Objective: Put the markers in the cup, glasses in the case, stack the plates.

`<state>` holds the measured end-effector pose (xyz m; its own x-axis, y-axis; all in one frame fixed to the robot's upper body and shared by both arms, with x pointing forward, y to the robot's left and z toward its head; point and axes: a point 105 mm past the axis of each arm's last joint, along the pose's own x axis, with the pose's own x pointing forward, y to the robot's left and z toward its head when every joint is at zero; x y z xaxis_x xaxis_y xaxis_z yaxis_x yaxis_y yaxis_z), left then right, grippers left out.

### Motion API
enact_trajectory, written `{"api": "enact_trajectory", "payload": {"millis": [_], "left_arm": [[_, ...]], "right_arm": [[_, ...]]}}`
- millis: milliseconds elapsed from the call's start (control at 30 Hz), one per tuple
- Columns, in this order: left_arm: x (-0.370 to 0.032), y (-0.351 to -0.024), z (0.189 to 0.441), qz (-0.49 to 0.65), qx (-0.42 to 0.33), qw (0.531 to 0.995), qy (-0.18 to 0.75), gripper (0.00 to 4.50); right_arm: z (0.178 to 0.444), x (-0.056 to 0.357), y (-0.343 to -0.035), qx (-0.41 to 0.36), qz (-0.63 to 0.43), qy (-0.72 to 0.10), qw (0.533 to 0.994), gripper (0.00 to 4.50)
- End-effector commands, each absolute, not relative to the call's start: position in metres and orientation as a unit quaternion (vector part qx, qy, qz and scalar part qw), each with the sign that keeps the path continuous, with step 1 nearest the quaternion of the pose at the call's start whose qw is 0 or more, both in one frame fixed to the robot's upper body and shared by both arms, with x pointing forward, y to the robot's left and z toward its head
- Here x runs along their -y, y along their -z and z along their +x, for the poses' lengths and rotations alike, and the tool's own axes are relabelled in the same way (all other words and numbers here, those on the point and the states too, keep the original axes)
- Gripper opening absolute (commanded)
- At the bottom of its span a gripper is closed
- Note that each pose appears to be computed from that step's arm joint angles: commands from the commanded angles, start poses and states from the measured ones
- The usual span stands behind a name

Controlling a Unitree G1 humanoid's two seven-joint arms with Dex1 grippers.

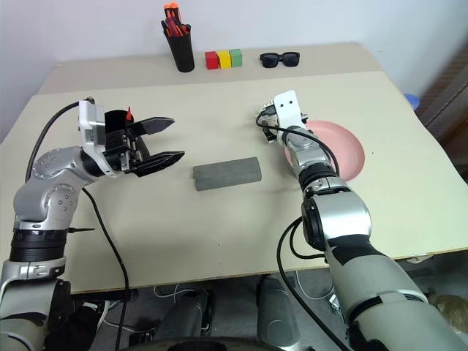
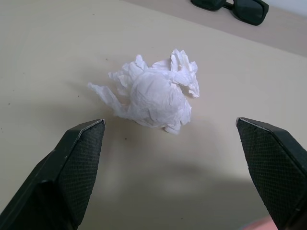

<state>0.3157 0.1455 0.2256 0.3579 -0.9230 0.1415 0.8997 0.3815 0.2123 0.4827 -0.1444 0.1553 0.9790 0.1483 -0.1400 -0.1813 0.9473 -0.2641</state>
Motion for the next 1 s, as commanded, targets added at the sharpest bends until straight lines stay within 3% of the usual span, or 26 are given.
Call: {"api": "enact_trajectory", "payload": {"millis": [33, 267, 433, 600, 800, 1000], "left_arm": [[-0.147, -0.235, 0.311, 0.060, 0.138, 0.819, 0.553, 4.50], [-0.147, -0.235, 0.310, 0.057, 0.139, 0.821, 0.551, 4.50], [-0.145, -0.232, 0.309, 0.054, 0.137, 0.819, 0.554, 4.50], [-0.143, -0.232, 0.310, 0.054, 0.138, 0.815, 0.560, 4.50], [-0.140, -0.233, 0.311, 0.055, 0.138, 0.809, 0.568, 4.50], [-0.139, -0.233, 0.312, 0.054, 0.138, 0.805, 0.575, 4.50]], "right_arm": [[0.487, 0.137, -0.180, -0.030, -0.125, -0.095, 0.987, 4.46], [0.476, 0.127, -0.224, 0.071, -0.039, -0.235, 0.969, 4.46], [0.453, 0.129, -0.218, 0.085, -0.056, -0.339, 0.935, 4.46], [0.415, 0.134, -0.197, 0.063, -0.107, -0.407, 0.905, 4.46], [0.389, 0.148, -0.194, 0.049, -0.102, -0.391, 0.913, 4.46], [0.389, 0.158, -0.202, 0.053, -0.092, -0.361, 0.927, 4.46]]}}
